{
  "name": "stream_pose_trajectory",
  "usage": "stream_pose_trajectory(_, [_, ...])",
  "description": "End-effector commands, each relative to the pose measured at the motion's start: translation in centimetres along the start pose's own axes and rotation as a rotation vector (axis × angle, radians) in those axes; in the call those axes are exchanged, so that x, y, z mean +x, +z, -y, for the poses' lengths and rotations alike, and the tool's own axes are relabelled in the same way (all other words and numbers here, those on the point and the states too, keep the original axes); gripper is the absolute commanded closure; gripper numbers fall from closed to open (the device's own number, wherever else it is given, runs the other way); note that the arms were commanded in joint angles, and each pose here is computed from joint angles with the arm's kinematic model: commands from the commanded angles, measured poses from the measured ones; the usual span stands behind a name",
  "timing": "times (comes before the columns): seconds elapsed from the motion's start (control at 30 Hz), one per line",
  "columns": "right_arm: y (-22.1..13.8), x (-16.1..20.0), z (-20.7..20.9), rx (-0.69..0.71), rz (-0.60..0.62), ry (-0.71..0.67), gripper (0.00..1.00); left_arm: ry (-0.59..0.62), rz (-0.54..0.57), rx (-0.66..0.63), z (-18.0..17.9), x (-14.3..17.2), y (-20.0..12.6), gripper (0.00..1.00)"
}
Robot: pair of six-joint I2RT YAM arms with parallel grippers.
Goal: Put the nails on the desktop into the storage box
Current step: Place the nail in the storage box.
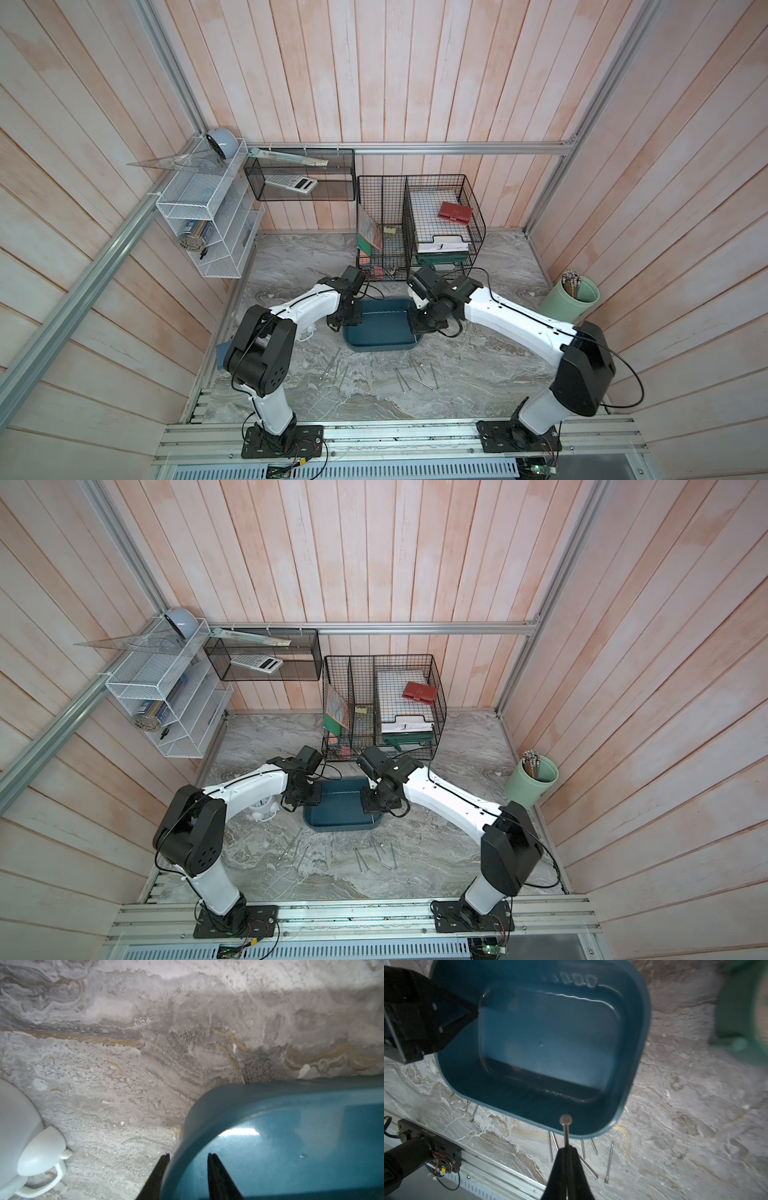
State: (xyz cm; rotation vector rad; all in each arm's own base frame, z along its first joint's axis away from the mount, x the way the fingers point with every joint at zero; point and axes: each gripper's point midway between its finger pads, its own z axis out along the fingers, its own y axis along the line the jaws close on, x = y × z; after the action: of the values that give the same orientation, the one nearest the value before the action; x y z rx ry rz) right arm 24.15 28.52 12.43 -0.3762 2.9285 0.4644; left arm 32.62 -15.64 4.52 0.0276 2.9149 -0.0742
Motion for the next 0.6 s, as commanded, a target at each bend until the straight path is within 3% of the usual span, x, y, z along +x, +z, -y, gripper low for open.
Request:
stream_pose_trajectory(0.0, [1.2,-0.9,-1.4,-0.068,-0.05,-0.034,1.0,0.01,0.003,0.013,0.4,-0.6,0.3,0.65])
stream_pose_trajectory(0.17, [2.4,-2.2,-2.1,-0.087,-0.063,-0.035,0.98,0.012,0.003,0.01,0.4,-0.5,0.3,0.65])
stream_pose_trajectory(0.23, [2.6,-2.0,-1.8,-0.074,-0.068,-0.037,0.65,0.012,0.001,0.012,0.4,-0.5,0.3,0.65])
stream_pose_trajectory(0.33, [2.1,-2.1,-1.5,-0.07,-0.052,-0.035,0.41,0.014,0.004,0.011,0.4,-0.6,0.2,0.65])
stream_pose_trajectory(0.4, [1.5,-2.4,-1.3,-0.071,-0.032,-0.033,0.36,0.012,0.003,0.011,0.4,-0.6,0.3,0.65])
stream_pose_trajectory(0.57, [-2.7,-1.4,-0.5,-0.052,0.026,-0.045,0.36,0.012,0.001,0.006,0.2,-0.6,0.3,0.65])
